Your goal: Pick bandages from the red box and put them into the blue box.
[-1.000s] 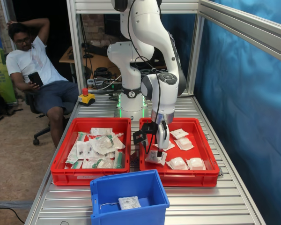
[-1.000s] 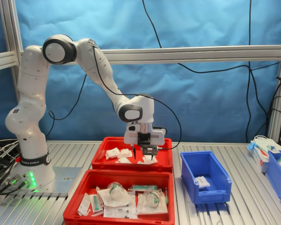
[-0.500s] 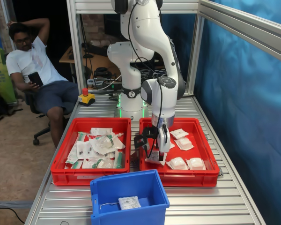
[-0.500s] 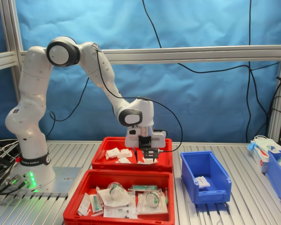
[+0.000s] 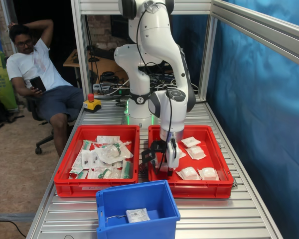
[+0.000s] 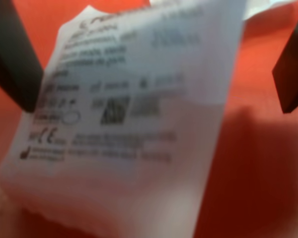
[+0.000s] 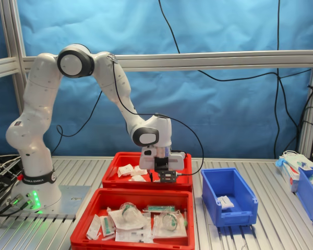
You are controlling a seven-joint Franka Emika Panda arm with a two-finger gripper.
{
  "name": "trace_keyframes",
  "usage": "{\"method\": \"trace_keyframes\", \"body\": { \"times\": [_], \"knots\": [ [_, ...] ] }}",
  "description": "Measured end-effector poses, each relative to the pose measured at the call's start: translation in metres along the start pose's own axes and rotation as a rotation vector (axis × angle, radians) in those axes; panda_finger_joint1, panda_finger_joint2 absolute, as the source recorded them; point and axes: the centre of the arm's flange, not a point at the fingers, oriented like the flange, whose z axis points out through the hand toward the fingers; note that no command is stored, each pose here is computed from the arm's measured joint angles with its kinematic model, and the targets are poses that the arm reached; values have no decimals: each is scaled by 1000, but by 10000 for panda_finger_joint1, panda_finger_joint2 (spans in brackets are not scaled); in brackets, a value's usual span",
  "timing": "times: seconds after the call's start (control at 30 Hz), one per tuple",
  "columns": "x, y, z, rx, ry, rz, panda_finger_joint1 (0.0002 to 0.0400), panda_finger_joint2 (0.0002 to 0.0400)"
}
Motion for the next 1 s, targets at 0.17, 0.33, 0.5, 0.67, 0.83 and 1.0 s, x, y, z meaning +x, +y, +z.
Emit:
{"method": "trace_keyframes", "body": {
  "times": [0.17, 0.33, 0.5, 0.67, 0.83, 1.0],
  "knots": [
    [-2, -3, 8, -3, 5, 1, 400, 400],
    [-1, -3, 15, -9, 14, 1, 400, 400],
    [-1, -4, 16, -8, 13, 1, 400, 400],
    [-2, -5, 16, -7, 11, 2, 400, 400],
    [-3, -6, 16, -6, 11, 1, 400, 400],
    [-3, -6, 16, -6, 11, 1, 400, 400]
  ]
}}
